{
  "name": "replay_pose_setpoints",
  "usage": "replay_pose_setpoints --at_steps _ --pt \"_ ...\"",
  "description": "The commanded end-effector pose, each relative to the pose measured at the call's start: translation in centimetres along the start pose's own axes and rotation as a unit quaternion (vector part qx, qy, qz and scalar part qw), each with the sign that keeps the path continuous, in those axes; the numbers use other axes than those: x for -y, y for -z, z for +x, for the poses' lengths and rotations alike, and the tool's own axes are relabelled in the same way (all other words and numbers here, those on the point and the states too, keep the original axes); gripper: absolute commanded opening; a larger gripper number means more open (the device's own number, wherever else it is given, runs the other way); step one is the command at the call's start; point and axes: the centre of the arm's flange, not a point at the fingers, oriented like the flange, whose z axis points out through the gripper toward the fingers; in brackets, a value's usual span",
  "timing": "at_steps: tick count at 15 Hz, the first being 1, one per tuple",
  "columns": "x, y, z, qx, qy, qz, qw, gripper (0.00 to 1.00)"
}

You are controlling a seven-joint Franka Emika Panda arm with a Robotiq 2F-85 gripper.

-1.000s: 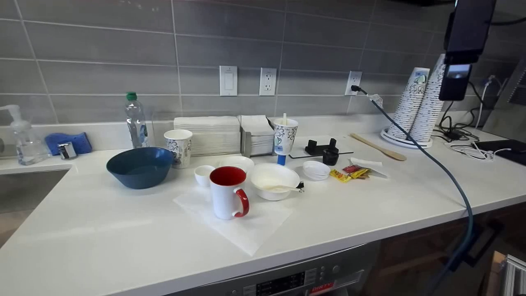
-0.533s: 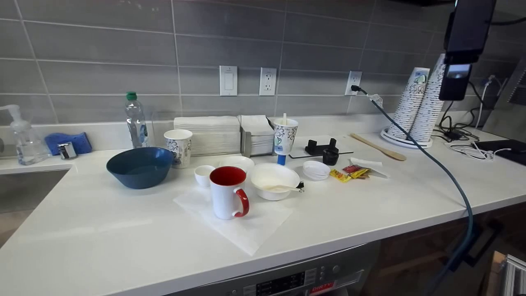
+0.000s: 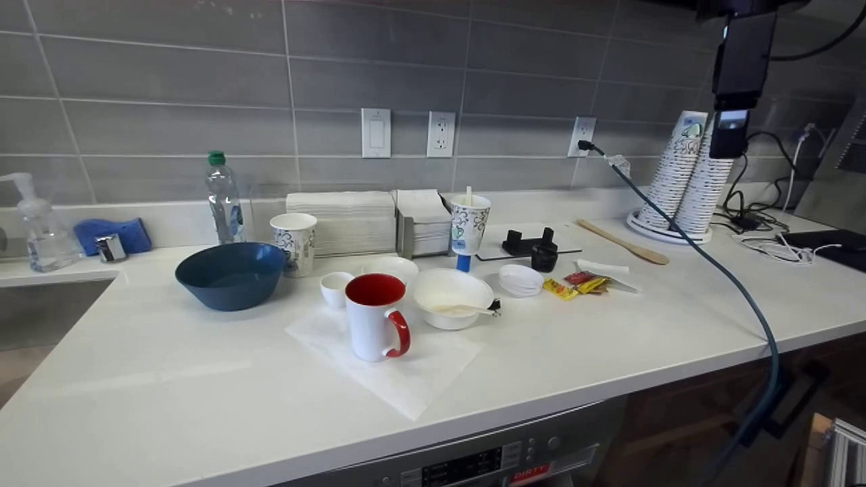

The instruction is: Put a sauce packet in the bowl

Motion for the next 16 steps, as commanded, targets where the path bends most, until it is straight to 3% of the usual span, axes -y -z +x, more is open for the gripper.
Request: replay_pose_setpoints --at_steps 1,4,8,9,16 --pt "-5.4 -0.7 1.9 0.004 -0.011 -0.023 0.9997 1.0" --pt "-9.7 -2.6 2.8 -0.003 -0.013 -0.037 0.9992 1.0" --pt "-15.0 -5.4 5.2 -0.056 -0.017 -0.023 0.998 1.0" --pt "-12.5 -3.7 3.7 -0.041 -0.015 -0.023 0.9988 1.0" --pt "-12.7 -4.1 4.1 -0.042 -0.014 -0.024 0.9988 1.0"
